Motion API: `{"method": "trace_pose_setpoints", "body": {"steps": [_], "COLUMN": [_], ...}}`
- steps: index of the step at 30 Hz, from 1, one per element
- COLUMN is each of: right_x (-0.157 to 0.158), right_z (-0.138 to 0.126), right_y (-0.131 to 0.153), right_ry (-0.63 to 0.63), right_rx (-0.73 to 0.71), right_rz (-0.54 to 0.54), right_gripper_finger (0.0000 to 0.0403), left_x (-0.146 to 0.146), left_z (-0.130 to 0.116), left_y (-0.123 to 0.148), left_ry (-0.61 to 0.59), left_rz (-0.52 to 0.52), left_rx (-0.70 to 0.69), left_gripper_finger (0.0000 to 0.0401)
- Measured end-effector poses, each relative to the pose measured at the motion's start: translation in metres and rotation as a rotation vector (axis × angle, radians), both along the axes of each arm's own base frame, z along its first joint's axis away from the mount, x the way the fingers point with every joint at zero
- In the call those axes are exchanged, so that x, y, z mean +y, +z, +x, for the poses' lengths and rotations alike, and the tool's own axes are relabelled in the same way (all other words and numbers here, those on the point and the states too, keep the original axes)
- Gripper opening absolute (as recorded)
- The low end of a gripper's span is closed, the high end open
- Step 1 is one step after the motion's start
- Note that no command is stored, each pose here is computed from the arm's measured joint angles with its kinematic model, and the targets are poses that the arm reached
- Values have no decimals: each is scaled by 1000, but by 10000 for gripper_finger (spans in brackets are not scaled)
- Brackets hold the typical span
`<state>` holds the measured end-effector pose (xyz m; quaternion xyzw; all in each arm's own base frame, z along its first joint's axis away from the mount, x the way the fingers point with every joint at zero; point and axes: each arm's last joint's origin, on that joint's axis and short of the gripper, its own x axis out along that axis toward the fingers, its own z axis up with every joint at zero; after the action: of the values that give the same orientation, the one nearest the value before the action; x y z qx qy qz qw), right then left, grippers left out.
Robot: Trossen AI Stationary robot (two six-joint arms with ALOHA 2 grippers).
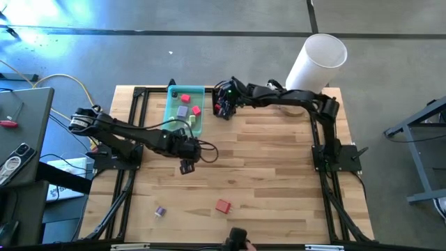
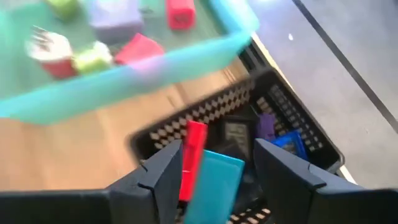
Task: Pick & Place Office items
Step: Put the purple charger adapter into the green bin
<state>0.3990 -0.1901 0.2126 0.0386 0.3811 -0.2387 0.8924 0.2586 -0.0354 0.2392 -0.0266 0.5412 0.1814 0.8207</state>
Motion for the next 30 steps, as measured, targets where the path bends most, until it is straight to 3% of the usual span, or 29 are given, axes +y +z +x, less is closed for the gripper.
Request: {"method": "trace_pose_setpoints", "body": {"steps": [5,9,11,19,24,30], "right_x": [33,68,86,146,167,187], "right_z": [1,3,7,18,20,20], "right_y": [25,41,41,38,38,37], "right_ry": [72,142,181,321,367,416], "right_rx": [-11,-21,-19,-3,-5,3], "right_rz": [-3,9,10,20,25,29], "right_gripper_finger": [185,185,185,185,185,185], "left_x": [-13,-33,-43,-73,-93,-117], "left_z": [-17,-24,-26,-45,-57,-69], "left_y": [5,5,4,2,2,-3], "left_ry": [-74,-159,-146,212,463,673], "left_rz": [-37,-136,-171,-436,-493,-524], "left_rx": [86,107,113,192,173,152], "left_gripper_finger": [249,249,249,249,249,249]}}
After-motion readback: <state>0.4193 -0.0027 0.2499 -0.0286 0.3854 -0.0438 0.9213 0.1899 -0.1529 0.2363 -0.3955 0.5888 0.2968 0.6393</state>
